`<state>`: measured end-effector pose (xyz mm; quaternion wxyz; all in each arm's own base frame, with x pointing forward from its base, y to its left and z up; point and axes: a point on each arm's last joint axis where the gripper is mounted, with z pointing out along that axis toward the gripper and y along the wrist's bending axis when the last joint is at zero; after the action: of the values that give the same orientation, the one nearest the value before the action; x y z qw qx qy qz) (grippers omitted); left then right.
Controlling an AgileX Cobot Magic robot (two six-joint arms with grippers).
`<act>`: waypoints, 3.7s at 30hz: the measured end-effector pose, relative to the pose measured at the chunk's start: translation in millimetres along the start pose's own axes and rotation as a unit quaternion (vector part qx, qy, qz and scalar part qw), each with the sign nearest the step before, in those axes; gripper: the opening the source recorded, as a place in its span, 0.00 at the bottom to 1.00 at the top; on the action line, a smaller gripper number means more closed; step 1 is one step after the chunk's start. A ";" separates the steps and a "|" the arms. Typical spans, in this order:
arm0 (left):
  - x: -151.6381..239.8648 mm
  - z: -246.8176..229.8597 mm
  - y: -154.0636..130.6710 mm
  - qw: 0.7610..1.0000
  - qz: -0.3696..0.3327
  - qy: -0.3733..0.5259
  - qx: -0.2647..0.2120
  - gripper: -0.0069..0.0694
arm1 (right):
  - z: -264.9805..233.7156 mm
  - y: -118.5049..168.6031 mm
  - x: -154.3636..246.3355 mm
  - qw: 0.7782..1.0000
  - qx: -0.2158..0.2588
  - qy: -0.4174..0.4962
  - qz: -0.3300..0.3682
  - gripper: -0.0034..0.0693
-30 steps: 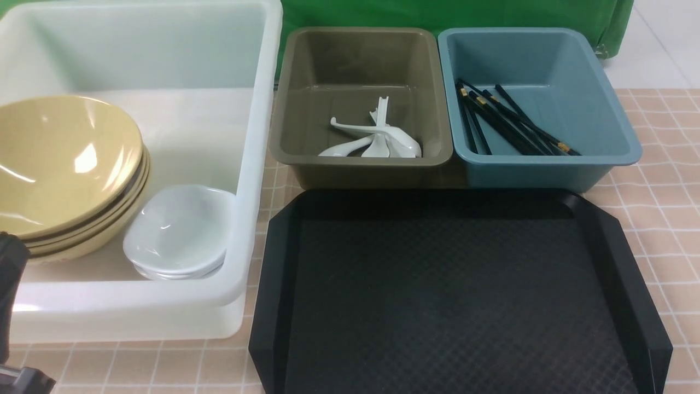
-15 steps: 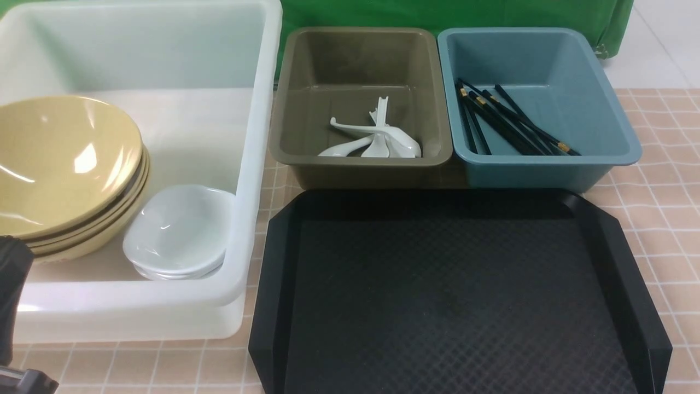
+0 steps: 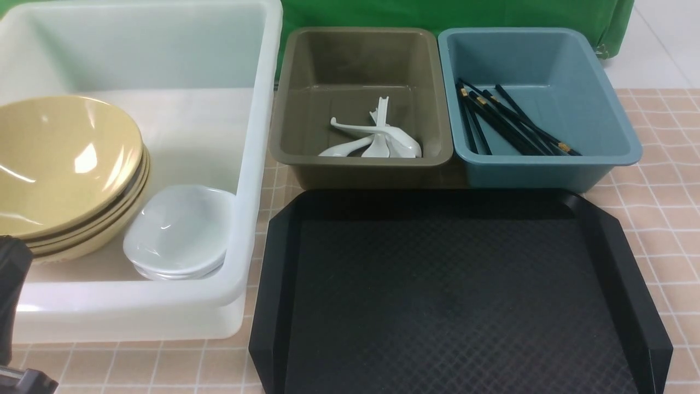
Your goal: On brown table put chopsticks spoon bowls plates into blue grey white boxes.
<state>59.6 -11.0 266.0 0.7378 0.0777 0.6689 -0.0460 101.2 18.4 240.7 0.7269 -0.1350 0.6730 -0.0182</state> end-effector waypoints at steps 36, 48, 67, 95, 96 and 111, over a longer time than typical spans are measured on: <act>4.5 0.0 -0.9 1.000 0.000 0.022 0.005 0.10 | -54.0 -1.0 62.9 0.976 0.103 0.162 0.100 0.13; 4.6 0.0 -0.9 1.000 0.000 0.023 0.005 0.10 | -54.3 -1.1 63.0 0.980 0.096 0.166 0.058 0.15; 8.1 -0.3 -0.9 1.000 0.000 0.019 0.004 0.10 | -54.3 -1.1 63.0 0.980 0.096 0.166 0.058 0.17; 86.3 -15.2 0.0 0.978 -0.111 0.162 -0.063 0.10 | -54.4 -1.5 63.2 0.979 0.101 0.167 0.058 0.20; 86.3 -15.2 0.0 0.978 -0.111 0.162 -0.063 0.10 | -54.4 -1.5 63.2 0.979 0.101 0.167 0.058 0.20; 86.9 -14.8 0.1 0.978 -0.112 0.166 -0.064 0.10 | -54.4 -1.5 63.2 0.979 0.101 0.167 0.058 0.22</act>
<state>53.9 -5.2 178.3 0.6098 -0.0381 0.7884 -0.0719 53.8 -5.6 176.4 0.6136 -0.0169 0.7867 -0.0660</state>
